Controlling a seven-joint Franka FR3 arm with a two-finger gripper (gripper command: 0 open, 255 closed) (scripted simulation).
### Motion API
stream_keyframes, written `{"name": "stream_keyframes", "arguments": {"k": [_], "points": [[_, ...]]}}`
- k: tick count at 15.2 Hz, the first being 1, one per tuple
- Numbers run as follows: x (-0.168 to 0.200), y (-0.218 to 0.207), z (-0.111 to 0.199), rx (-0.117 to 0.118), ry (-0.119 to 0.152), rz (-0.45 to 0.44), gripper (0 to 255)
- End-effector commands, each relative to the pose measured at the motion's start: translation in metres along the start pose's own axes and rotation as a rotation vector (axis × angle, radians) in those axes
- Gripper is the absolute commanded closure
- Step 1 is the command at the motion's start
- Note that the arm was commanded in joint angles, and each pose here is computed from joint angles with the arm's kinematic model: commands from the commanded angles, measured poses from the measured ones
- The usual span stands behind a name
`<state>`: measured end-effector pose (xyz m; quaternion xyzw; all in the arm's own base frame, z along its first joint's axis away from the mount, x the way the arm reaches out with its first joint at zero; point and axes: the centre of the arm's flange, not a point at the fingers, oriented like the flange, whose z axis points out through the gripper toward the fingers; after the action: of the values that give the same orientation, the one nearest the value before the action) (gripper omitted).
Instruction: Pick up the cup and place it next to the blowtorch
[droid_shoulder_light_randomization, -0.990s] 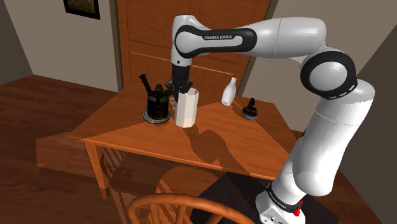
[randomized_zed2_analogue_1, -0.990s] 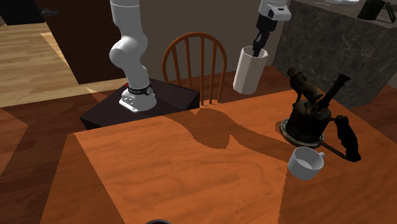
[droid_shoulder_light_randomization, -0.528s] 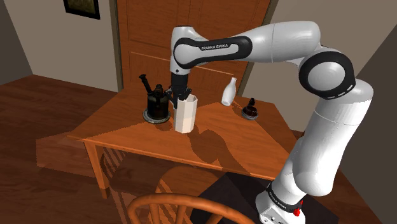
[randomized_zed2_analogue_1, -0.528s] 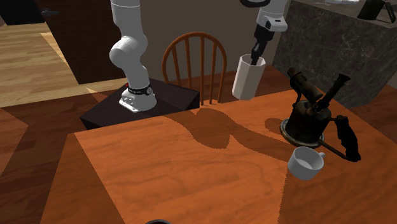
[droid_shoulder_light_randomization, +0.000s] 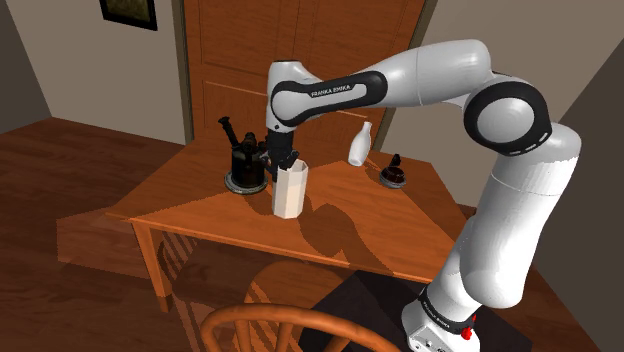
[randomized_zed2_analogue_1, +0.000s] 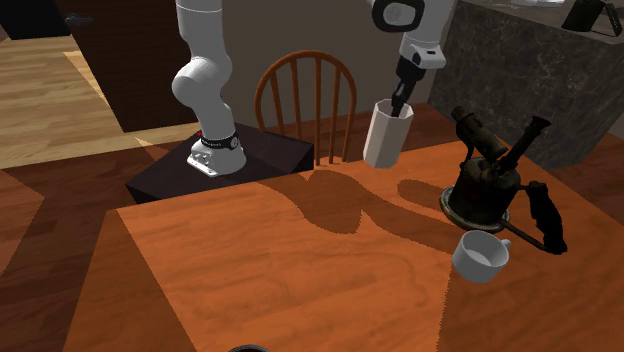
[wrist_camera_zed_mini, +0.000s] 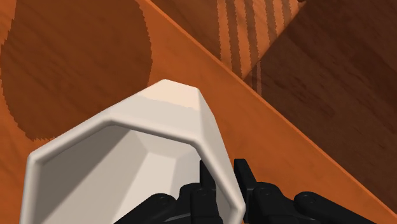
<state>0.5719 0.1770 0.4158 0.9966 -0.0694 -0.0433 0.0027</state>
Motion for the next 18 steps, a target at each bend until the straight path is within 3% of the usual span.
{"name": "stream_keyframes", "arguments": {"k": [1, 12, 18], "points": [[0.001, 0.000, 0.009, 0.000, 0.001, 0.000, 255], [0.007, -0.001, 0.070, 0.000, 0.001, 0.000, 255], [0.007, -0.001, 0.070, 0.000, 0.001, 0.000, 255]]}}
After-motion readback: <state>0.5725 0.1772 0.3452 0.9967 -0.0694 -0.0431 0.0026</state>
